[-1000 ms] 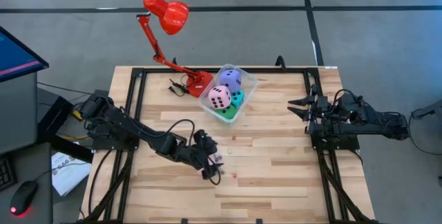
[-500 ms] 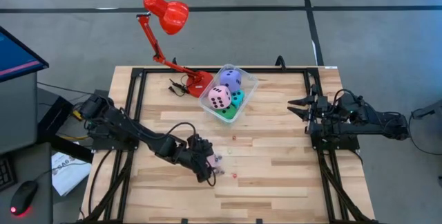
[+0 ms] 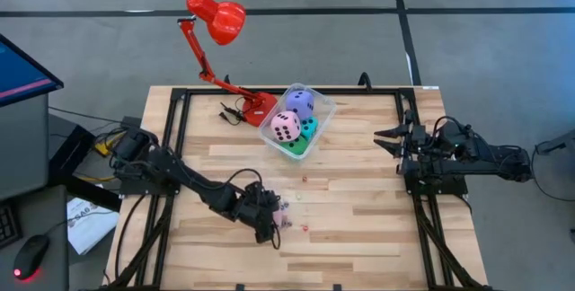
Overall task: Pick & Place Dice
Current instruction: Put the pink dice into the transparent bin
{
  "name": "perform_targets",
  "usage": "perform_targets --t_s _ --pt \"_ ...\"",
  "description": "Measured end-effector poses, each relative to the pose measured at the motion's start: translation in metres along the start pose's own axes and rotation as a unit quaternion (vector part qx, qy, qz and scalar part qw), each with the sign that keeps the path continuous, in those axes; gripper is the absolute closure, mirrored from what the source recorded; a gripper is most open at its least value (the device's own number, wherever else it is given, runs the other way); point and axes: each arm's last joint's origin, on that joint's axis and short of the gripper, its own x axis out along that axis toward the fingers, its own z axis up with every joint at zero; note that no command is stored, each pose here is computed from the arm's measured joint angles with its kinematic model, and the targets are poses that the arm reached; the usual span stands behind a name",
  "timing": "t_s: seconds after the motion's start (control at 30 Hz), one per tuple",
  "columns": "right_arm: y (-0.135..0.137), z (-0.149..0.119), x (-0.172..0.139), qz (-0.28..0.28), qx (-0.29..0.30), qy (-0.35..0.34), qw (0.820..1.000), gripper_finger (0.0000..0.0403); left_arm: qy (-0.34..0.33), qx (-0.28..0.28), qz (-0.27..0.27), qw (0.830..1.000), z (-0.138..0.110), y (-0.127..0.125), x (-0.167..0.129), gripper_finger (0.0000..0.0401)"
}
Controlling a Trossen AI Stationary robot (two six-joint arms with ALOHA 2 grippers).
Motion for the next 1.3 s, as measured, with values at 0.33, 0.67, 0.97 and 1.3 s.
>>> perform_targets --t_s 0.33,0.67,0.97,1.3 --pt "0.0 0.0 0.0 0.0 0.0 0.0 1.0 0.0305 0.003 0.001 0.005 1.0 0.001 0.004 -0.002 0.0001" --pt "0.0 0.0 0.0 0.0 0.0 0.001 1.0 0.0305 0.012 0.007 0.0 1.0 -0.003 0.001 -0.003 0.0001" --pt "0.0 0.0 0.0 0.0 0.0 0.001 1.0 0.0305 0.055 0.012 -0.015 0.998 -0.007 0.003 -0.004 0.0001" --pt "0.0 0.0 0.0 0.0 0.0 0.001 1.0 0.0305 0.084 -0.015 -0.025 0.996 -0.009 0.005 -0.004 0.0001"
